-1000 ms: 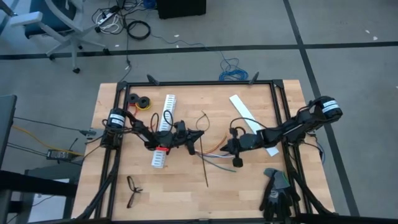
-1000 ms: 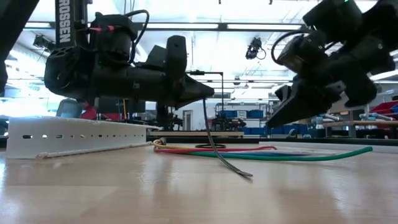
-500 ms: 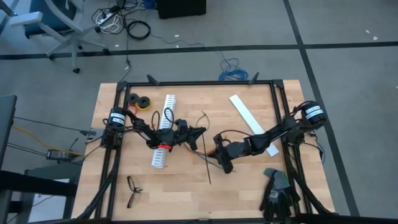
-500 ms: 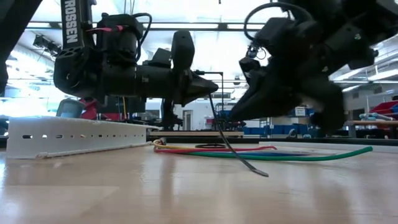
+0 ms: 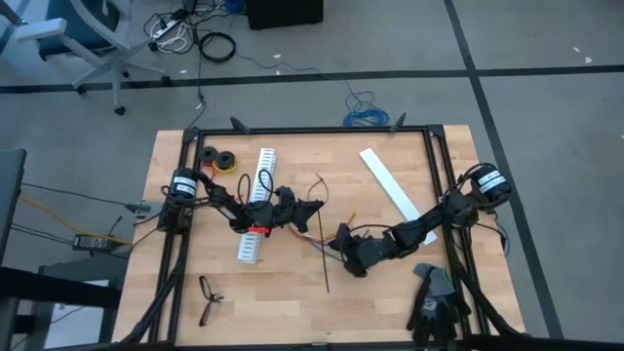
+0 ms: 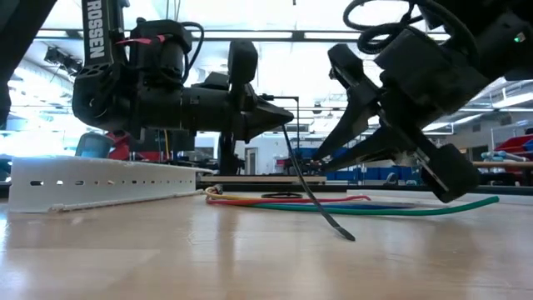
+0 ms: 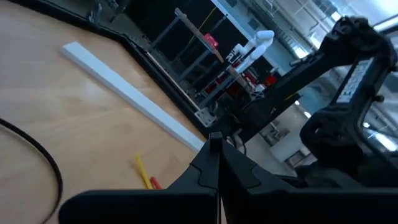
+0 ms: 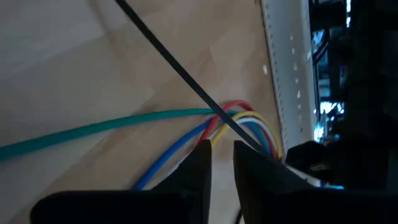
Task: Ziptie cables
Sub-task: Insert the black zip tie into the lock head
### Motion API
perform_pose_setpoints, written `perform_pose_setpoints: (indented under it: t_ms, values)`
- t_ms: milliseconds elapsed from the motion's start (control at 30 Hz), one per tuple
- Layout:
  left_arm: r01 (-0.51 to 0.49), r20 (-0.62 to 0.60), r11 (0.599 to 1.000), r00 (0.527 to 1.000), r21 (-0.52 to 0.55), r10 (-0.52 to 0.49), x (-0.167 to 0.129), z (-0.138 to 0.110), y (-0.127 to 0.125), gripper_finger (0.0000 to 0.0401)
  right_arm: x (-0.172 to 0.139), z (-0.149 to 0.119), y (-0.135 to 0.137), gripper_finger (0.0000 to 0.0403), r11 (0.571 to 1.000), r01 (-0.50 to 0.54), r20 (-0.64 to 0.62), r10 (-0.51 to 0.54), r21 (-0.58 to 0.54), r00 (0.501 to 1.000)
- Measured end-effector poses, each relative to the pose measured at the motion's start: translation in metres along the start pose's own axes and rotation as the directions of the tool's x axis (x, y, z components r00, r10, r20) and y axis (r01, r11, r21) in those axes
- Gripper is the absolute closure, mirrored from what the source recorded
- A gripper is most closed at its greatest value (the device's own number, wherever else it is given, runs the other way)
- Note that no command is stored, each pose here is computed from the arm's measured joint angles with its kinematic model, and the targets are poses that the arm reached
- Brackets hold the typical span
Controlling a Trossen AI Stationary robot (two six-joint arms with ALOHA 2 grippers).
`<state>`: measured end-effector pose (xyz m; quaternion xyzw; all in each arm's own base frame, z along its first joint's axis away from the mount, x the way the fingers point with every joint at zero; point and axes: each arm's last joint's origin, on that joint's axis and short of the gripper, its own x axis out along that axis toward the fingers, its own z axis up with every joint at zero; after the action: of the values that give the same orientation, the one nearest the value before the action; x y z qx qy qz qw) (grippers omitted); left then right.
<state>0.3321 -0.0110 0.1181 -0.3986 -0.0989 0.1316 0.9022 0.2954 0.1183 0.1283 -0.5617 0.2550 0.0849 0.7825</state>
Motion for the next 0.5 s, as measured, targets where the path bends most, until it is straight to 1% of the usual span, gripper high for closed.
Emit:
perform_pose_setpoints:
  t_ms: [200, 333, 500]
  values:
    - [0.016, 0.014, 0.996, 1.0, -0.092, -0.014, 0.004, 0.001, -0.004, 0.0394, -0.001, 0.002, 0.0, 0.0328, 0.997, 0.005, 0.024, -0.003, -0.077, 1.0]
    - [0.04, 0.036, 0.994, 0.999, -0.103, -0.036, 0.012, 0.003, -0.01, 0.0394, -0.001, 0.004, 0.001, 0.0328, 0.994, -0.019, 0.071, 0.027, -0.112, 0.997]
    - [0.048, 0.057, 0.993, 0.997, -0.11, -0.042, 0.017, 0.005, -0.015, 0.0394, -0.002, 0.005, 0.002, 0.0329, 0.989, -0.027, 0.086, 0.04, -0.146, 0.995]
